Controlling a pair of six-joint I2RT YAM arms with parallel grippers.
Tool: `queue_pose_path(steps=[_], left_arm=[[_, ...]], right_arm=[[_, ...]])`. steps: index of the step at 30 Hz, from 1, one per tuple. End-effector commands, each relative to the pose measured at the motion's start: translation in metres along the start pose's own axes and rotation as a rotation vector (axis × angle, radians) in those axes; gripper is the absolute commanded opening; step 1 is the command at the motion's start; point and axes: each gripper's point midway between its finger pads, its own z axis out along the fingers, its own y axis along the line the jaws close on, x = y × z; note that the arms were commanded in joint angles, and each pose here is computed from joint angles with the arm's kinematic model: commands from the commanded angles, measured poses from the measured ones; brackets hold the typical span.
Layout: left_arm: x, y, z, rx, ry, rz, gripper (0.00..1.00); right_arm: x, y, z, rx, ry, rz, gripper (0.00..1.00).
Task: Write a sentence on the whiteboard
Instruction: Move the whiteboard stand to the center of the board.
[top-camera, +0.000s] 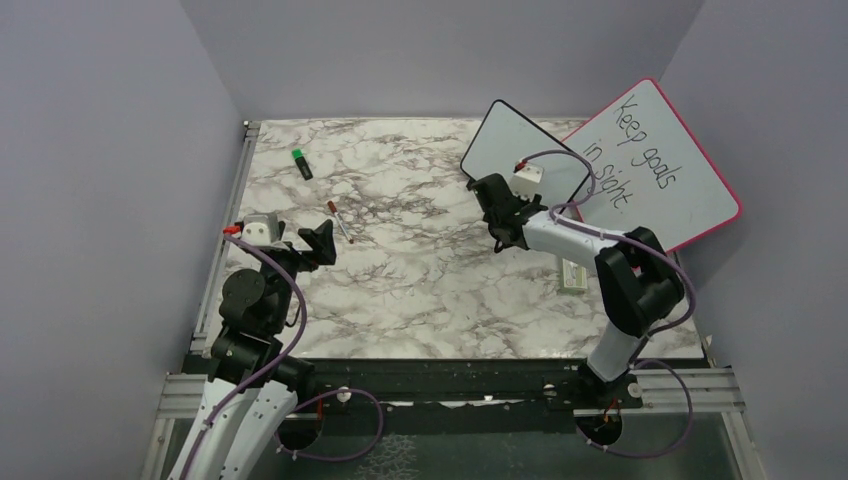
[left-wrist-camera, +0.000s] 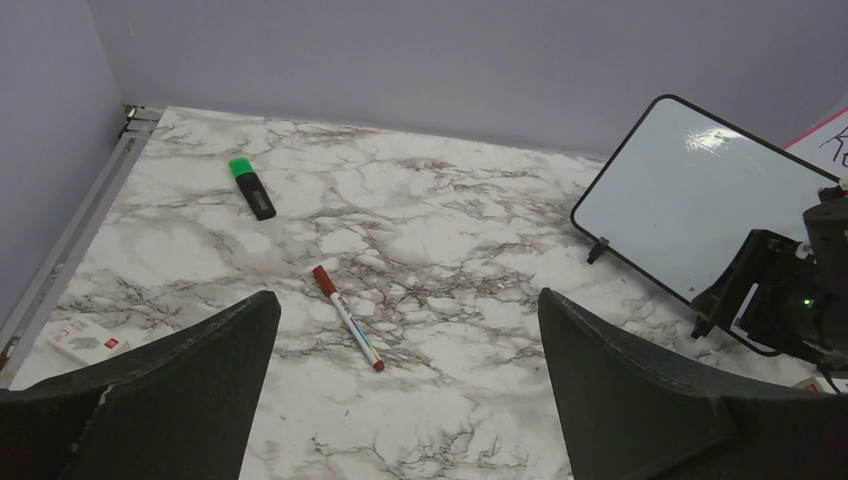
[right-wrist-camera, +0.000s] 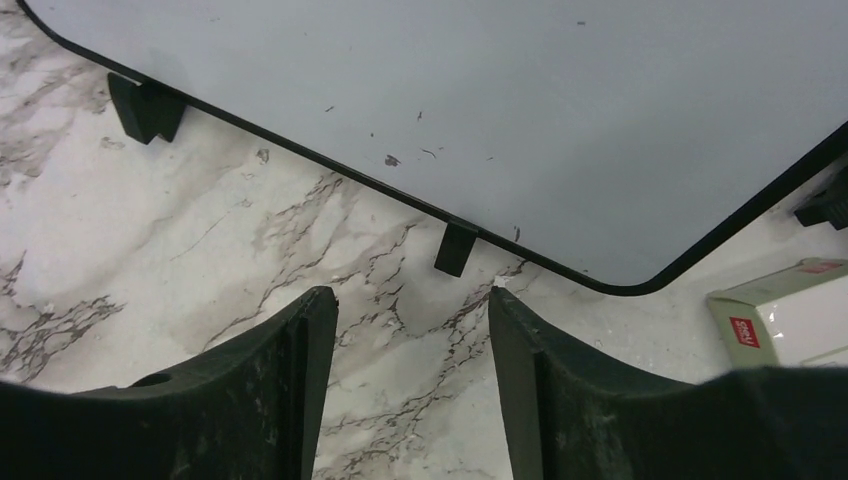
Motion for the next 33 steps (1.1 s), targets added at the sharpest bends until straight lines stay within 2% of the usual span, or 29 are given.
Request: queue_pose_path(steps=[1,8,19,22,25,28,30,33], left_arm=[[-0.003,0.002,-0.003,-0.013,-0.017,0.010,0.99],[-0.002,0.002,-0.003,-0.014,-0.015,0.010,0.99],[0.001,0.001,-0.003,-0.013,-0.006,0.012,0.99],[0.001,0.002,-0.002,-0.017,-0.004,0.013,0.99],[0.002,0.002,-0.002,-0.017,-0.003,0.013,0.99],[0.003,0.001,-0.001,-0.013,0.000,0.013,0.99],[0.003,0.001,-0.001,-0.013,-0.001,0.013,0.99],[0.003,0.001,-0.001,-0.013,0.002,0.014,0.99]], right_arm=[[0.006,-0.005,0.013,0.102,-0.019,0.057,0.60],[0.017,-0.013,0.030,0.185,-0.048,0.082,0.49],[0.024,-0.021,0.051,0.253,-0.063,0.094,0.41],[0.024,-0.024,0.054,0.263,-0.068,0.081,0.35],[0.023,-0.025,0.054,0.260,-0.075,0.063,0.29],[0.024,-0.026,0.053,0.246,-0.072,0.040,0.17],[0.026,-0.025,0.052,0.224,-0.063,0.014,0.04],[0.029,-0.027,0.048,0.196,-0.052,-0.006,0.01]])
